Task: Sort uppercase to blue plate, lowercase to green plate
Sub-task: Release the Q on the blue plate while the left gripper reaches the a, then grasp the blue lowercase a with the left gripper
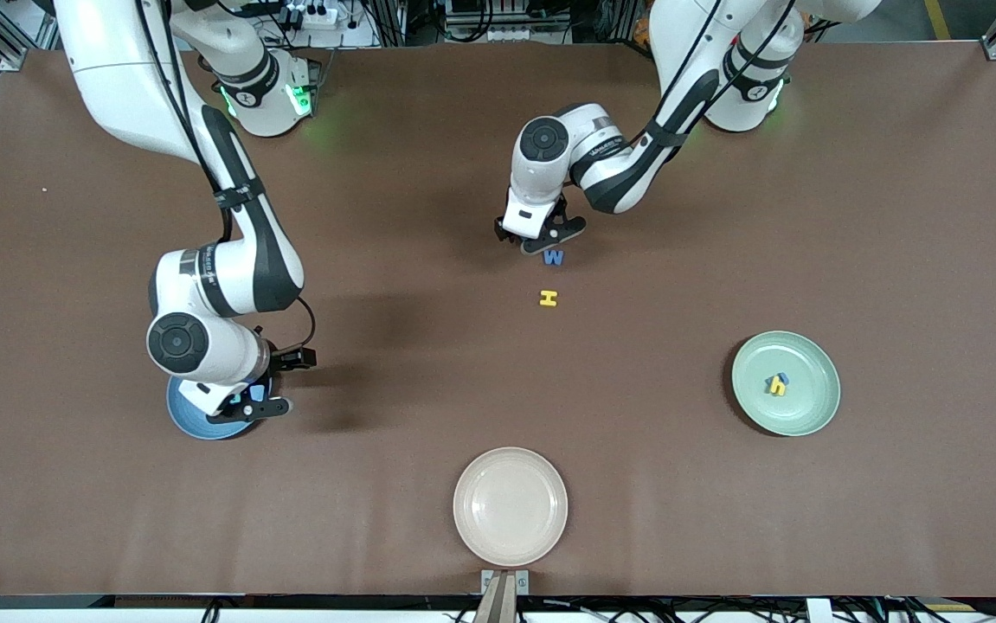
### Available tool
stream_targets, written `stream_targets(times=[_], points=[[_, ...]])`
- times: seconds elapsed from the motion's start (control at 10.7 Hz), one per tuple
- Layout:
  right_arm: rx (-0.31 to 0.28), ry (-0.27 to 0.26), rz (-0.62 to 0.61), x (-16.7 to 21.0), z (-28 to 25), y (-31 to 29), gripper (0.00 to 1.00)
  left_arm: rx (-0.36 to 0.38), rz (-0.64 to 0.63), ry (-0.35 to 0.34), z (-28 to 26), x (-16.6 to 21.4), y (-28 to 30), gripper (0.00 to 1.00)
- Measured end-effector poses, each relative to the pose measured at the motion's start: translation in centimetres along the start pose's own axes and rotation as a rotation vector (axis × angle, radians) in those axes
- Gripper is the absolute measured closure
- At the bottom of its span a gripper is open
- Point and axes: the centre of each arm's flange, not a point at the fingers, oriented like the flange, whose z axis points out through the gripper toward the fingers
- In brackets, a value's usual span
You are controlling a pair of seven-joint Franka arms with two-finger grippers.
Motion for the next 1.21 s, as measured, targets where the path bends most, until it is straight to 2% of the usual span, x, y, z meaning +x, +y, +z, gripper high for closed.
stream_targets(times=[0.19, 0.56, 0.93, 1.21], points=[[0.0, -0.006, 0.002, -0.12, 0.28, 0.13, 0.0, -0.002, -0.001, 0.0, 0.05, 0.07, 0.0, 0.23], [0.0, -0.016, 0.011, -0.28, 0.79, 0.71, 0.0, 0.003, -0.001, 0.002, 0.36, 0.57, -0.2, 0.24], [0.001, -0.019, 0.009, -0.28, 0.96, 0.59, 0.0, 0.006, 0.006, 0.003, 0.98, 0.79, -0.34, 0.3], [0.001, -0.019, 0.008, -0.29, 0.96, 0.56, 0.0, -0.001, 0.006, 0.004, 0.76, 0.82, -0.08, 0.32]])
